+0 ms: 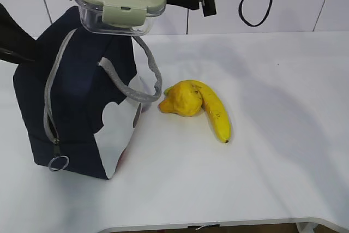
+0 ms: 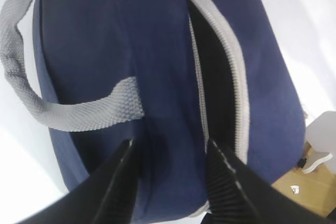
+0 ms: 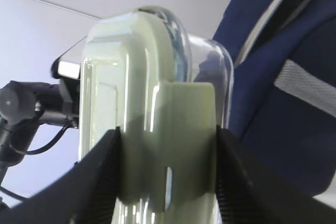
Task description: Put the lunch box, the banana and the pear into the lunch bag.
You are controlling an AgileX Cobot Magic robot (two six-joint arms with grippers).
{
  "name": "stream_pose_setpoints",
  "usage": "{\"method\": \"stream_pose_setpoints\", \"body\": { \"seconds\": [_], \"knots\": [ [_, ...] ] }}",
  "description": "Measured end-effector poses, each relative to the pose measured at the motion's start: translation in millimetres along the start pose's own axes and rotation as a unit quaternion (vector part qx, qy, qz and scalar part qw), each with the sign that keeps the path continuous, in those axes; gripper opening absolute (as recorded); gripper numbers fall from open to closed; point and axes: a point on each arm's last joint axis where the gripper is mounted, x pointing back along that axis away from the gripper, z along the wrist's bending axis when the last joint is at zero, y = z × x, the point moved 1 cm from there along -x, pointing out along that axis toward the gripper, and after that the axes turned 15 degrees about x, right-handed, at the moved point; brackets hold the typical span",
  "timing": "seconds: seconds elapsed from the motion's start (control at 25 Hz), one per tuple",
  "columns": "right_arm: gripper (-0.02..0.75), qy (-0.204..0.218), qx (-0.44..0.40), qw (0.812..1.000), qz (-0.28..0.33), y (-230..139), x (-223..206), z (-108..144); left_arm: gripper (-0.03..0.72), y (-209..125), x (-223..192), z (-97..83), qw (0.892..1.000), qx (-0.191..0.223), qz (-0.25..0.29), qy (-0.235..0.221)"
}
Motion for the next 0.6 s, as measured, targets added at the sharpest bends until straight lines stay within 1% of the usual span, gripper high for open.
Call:
{"method": "stream_pose_setpoints", "body": {
  "seconds": [0.2,0.28,0.36,0.48,0.52,0.6],
  "knots": [
    [0.398,0.011,0.002,1.0,0.01,-4.0,-10.9,6.9,0.306,2.2,-12.1,8.3,1.0,0.014,0.017,0.002],
    [0.398,0.008,0.003,1.0,0.008,-4.3,-13.8,7.7,0.286,2.5,-14.9,10.2,1.0,0.017,0.02,0.002],
    [0.398,0.002,0.003,1.0,0.003,-3.9,-16.5,6.8,0.223,2.2,-16.2,11.0,1.0,0.018,0.025,0.002],
    [0.396,-0.003,0.001,1.0,0.0,-5.2,-23.3,6.1,0.056,-0.3,-16.7,10.5,0.999,0.019,0.038,-0.003],
    [0.396,-0.003,-0.001,1.0,0.001,-6.3,-26.3,4.8,0.02,-1.0,-16.6,10.2,0.999,0.019,0.042,-0.004],
    [0.396,-0.003,-0.005,1.0,0.006,-9.9,-34.1,2.1,-0.006,-2.0,-15.8,9.4,0.999,0.018,0.046,-0.006]
  ]
}}
